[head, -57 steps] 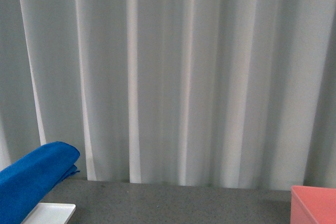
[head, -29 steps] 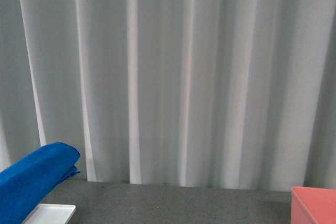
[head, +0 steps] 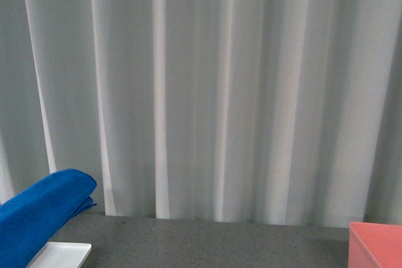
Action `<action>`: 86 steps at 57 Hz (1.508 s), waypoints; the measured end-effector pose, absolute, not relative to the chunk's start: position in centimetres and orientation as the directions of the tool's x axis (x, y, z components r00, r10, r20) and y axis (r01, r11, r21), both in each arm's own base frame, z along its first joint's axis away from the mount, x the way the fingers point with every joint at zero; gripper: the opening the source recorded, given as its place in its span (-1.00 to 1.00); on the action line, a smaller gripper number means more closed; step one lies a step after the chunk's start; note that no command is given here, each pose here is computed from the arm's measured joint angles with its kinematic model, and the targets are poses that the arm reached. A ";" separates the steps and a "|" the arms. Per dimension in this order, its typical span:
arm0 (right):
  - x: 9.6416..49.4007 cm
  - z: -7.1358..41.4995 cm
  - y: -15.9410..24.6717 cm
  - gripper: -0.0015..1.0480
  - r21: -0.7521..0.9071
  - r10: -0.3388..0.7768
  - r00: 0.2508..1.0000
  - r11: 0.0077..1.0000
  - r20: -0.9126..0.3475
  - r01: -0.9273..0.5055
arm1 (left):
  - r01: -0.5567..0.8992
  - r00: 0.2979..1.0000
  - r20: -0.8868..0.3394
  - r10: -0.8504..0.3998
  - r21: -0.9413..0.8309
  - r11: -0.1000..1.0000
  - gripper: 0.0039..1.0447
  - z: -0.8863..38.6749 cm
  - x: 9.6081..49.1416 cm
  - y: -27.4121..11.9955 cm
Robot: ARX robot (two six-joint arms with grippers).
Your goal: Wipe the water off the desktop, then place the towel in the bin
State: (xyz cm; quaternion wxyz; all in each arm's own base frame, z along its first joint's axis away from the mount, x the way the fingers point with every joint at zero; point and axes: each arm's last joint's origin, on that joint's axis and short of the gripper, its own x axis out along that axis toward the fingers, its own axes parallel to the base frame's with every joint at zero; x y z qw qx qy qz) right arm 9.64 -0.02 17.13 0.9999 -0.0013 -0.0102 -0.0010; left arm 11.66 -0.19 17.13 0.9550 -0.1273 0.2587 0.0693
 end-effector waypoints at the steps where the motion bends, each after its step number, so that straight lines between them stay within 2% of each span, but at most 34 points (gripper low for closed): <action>1: 9.6 17.1 0.0 0.87 -0.003 -0.002 1.000 1.000 0.020 0.002 | -0.205 0.855 -0.515 0.065 -0.219 0.954 0.88 17.2 12.1 -0.2; 14: 9.6 17.1 0.0 0.87 -0.002 -0.002 1.000 1.000 0.020 0.002 | -0.158 0.887 -0.460 0.024 -0.257 0.953 0.88 20.8 18.1 0.9; 26: 9.6 17.1 0.0 0.87 -0.002 -0.002 1.000 1.000 0.021 0.002 | -0.048 0.900 -0.435 -0.010 -0.121 0.991 0.88 24.4 26.1 1.4; 45: 9.6 17.1 0.0 0.87 -0.002 -0.002 1.000 1.000 0.020 0.002 | 0.023 0.837 -0.547 0.001 0.037 0.999 0.88 22.4 35.9 0.9; 58: 9.6 17.1 0.0 0.87 -0.002 -0.002 1.000 1.000 0.020 0.002 | 0.002 0.802 -0.594 0.054 0.093 0.996 0.88 20.1 39.5 2.3; 75: 9.6 17.1 0.0 0.87 -0.002 -0.002 1.000 1.000 0.020 0.002 | -0.005 0.805 -0.589 0.067 0.106 0.994 0.88 19.1 41.2 2.4; 86: 9.6 17.1 0.0 0.87 -0.002 -0.002 1.000 1.000 0.020 0.002 | -0.039 0.802 -0.584 0.124 0.155 0.987 0.88 18.1 42.1 2.8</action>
